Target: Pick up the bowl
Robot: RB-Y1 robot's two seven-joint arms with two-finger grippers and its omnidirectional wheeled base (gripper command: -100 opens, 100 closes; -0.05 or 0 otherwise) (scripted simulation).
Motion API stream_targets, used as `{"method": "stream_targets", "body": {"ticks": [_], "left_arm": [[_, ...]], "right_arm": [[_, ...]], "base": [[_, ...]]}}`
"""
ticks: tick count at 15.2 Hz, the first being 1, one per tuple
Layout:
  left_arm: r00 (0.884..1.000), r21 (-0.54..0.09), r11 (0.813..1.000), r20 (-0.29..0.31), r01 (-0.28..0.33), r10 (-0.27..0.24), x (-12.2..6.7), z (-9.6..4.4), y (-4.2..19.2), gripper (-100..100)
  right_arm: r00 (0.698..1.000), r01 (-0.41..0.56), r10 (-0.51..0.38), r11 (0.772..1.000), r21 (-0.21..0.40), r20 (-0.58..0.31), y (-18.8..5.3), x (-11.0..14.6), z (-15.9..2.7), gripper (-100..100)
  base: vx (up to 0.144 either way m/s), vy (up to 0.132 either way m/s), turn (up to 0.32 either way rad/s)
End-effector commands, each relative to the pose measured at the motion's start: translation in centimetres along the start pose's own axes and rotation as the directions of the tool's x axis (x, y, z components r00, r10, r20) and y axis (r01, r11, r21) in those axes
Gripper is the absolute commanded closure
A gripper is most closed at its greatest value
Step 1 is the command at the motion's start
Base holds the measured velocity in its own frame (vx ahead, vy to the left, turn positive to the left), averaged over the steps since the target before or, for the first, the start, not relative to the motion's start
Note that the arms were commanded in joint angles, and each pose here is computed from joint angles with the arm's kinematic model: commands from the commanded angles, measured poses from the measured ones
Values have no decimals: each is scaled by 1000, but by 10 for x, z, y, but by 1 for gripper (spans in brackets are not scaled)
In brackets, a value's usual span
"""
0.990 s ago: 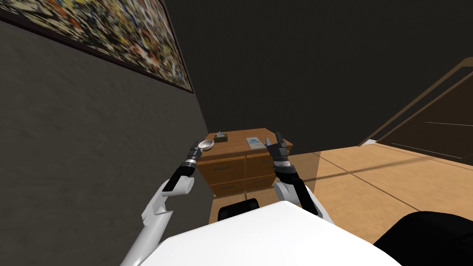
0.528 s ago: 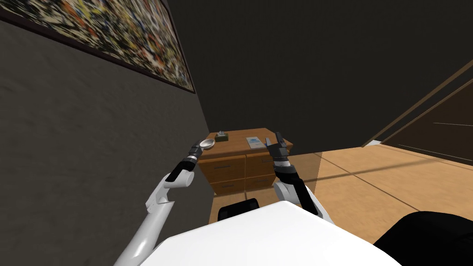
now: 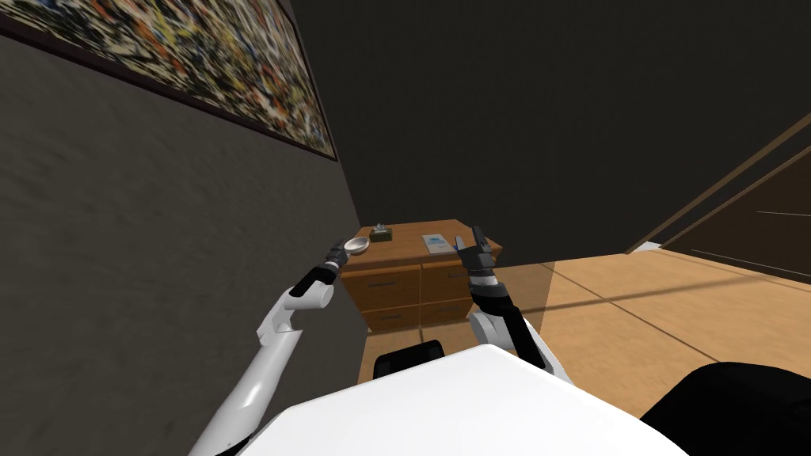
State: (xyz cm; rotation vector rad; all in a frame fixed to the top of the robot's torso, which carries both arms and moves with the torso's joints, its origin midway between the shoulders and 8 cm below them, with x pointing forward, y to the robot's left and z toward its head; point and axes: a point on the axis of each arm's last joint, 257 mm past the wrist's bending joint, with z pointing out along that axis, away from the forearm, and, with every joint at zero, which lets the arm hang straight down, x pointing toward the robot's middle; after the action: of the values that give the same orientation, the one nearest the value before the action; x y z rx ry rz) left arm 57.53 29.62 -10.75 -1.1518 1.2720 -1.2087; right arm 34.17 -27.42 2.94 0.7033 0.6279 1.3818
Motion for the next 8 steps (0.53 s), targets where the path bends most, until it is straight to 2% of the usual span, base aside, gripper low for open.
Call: {"method": "stream_targets", "body": {"ticks": [1,4,5,8], "left_arm": [[999,-37,999,6,31,-31,-5,12,1,-100],[999,-79,996,12,31,-31,-6,13,10,-100],[998,-97,993,18,63,-62,-10,23,7,-100],[998,-140,988,26,64,-61,-10,23,16,-100]], "right_arm": [[1000,0,0,1000,0,0,0,0,0,0],[1000,0,0,1000,0,0,0,0,0,0],[1000,0,0,1000,0,0,0,0,0,0],[1000,0,0,1000,0,0,0,0,0,0]], "base": [[-15,-9,30],[-16,-8,20],[-16,-13,32],[-15,-11,17]]}}
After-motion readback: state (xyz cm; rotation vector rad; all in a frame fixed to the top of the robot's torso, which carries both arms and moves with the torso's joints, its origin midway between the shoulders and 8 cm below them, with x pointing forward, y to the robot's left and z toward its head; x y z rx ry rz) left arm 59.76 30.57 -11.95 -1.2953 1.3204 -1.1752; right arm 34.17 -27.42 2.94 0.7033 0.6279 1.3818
